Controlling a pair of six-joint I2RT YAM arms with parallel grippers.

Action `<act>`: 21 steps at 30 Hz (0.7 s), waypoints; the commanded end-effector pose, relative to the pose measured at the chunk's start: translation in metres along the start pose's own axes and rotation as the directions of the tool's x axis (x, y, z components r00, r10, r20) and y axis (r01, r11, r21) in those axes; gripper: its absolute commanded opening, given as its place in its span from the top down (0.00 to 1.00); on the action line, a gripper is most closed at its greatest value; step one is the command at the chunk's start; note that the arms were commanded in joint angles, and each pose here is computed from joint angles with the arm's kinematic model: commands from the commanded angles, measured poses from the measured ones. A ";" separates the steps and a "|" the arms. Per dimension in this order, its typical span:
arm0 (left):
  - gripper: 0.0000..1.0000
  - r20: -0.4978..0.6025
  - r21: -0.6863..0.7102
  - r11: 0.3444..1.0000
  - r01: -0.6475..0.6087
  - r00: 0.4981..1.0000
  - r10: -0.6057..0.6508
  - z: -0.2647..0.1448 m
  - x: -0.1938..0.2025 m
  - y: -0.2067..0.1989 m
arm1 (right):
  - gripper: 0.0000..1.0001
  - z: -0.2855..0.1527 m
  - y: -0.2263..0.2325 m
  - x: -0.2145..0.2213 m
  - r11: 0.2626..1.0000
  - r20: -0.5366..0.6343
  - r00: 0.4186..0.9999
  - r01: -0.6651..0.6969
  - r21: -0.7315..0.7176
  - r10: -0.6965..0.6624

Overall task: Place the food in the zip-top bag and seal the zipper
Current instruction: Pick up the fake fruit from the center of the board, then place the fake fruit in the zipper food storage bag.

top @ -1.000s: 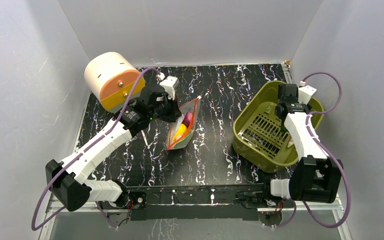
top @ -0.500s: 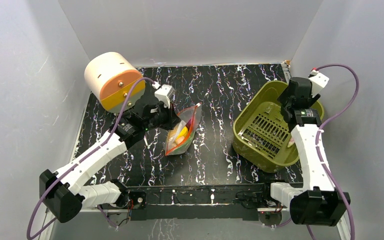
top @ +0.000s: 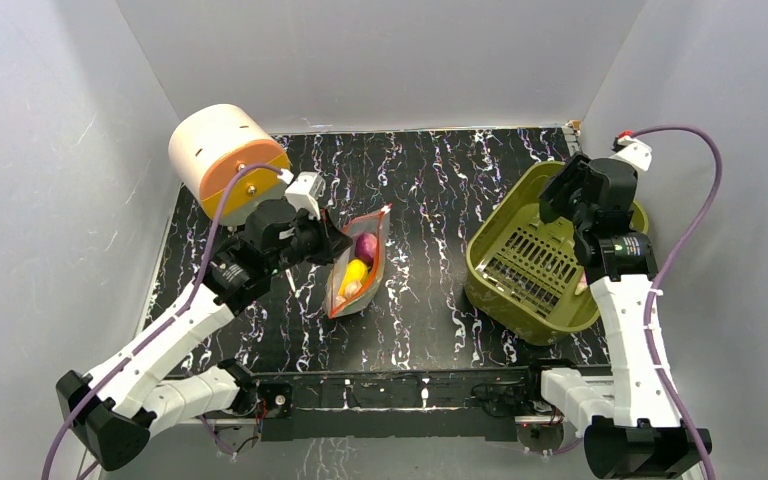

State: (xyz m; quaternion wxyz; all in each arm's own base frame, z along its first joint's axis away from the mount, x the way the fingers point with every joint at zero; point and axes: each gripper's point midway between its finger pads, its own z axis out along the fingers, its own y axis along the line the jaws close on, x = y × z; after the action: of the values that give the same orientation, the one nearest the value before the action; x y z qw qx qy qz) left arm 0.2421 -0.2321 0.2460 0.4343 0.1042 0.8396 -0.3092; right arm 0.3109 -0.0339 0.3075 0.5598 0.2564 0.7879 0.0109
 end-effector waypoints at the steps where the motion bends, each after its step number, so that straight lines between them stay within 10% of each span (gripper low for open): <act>1: 1.00 0.074 0.030 0.995 0.091 0.993 -0.093 -0.013 -0.018 -0.012 | 0.57 -0.019 0.058 -0.012 0.967 -0.021 0.998 -0.055 -0.247 0.052; 21: 1.00 0.146 0.021 0.993 0.112 0.983 -0.114 -0.006 -0.045 -0.016 | 0.60 -0.078 0.163 0.010 0.743 -0.242 0.960 -0.262 -0.617 0.137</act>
State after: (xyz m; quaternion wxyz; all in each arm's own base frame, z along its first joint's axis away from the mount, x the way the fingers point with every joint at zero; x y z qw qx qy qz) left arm 0.2424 -0.2378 0.2643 0.4306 0.0265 0.8274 -0.3595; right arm 0.3047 0.0979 0.3388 0.5178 0.1644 0.7900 0.2840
